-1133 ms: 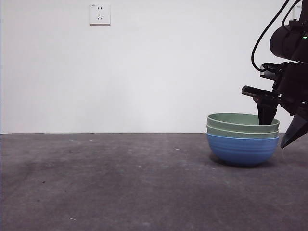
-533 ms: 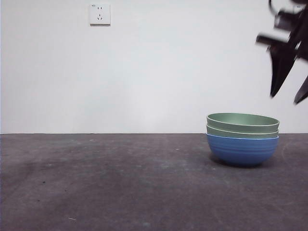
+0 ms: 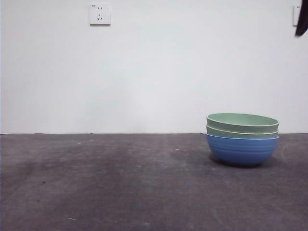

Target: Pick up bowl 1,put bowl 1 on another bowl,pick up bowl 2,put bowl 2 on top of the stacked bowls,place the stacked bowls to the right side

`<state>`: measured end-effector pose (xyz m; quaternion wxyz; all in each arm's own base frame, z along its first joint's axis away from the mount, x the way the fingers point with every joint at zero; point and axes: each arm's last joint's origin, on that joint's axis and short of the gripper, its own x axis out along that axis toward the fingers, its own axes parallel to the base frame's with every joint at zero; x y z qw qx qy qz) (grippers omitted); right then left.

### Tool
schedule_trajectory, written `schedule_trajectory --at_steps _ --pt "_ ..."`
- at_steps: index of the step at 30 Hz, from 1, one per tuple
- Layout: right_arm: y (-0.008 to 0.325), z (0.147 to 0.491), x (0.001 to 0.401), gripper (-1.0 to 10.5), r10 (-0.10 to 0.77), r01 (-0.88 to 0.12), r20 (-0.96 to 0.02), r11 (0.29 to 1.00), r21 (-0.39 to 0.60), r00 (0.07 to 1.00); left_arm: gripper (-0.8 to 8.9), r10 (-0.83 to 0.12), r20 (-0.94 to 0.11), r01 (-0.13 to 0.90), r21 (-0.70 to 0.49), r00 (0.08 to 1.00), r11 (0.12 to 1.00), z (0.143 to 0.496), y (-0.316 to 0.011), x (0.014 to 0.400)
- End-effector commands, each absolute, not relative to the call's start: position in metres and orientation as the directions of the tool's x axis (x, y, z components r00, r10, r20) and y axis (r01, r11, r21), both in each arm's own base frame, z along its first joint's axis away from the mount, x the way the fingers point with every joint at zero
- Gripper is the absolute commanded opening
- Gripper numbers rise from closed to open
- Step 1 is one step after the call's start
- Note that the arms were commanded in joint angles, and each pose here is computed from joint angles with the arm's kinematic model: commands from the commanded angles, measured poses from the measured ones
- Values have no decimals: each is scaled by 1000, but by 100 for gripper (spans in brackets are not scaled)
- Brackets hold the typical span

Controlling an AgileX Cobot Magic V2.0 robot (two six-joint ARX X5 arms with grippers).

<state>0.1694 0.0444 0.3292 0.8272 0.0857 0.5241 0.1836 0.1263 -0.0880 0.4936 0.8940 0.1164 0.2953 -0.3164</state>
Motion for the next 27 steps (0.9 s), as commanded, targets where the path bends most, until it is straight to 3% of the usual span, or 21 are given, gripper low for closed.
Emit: schedule_trajectory --at_steps 1,5,9,27 --pt "47 333 153 209 408 -260 -835 908 329 369 377 -485 -630 643 28 606 766 491 -88 126" --pt "47 339 135 22 427 -312 -822 894 321 377 347 -484 -635 643 27 603 765 490 -88 125" --pt "46 343 128 -12 435 -339 -807 888 311 399 -4 -482 -638 643 27 600 765 490 -88 125" --pt "45 343 127 3 431 -338 -806 890 306 406 -4 -480 -638 641 28 602 767 490 -88 125"
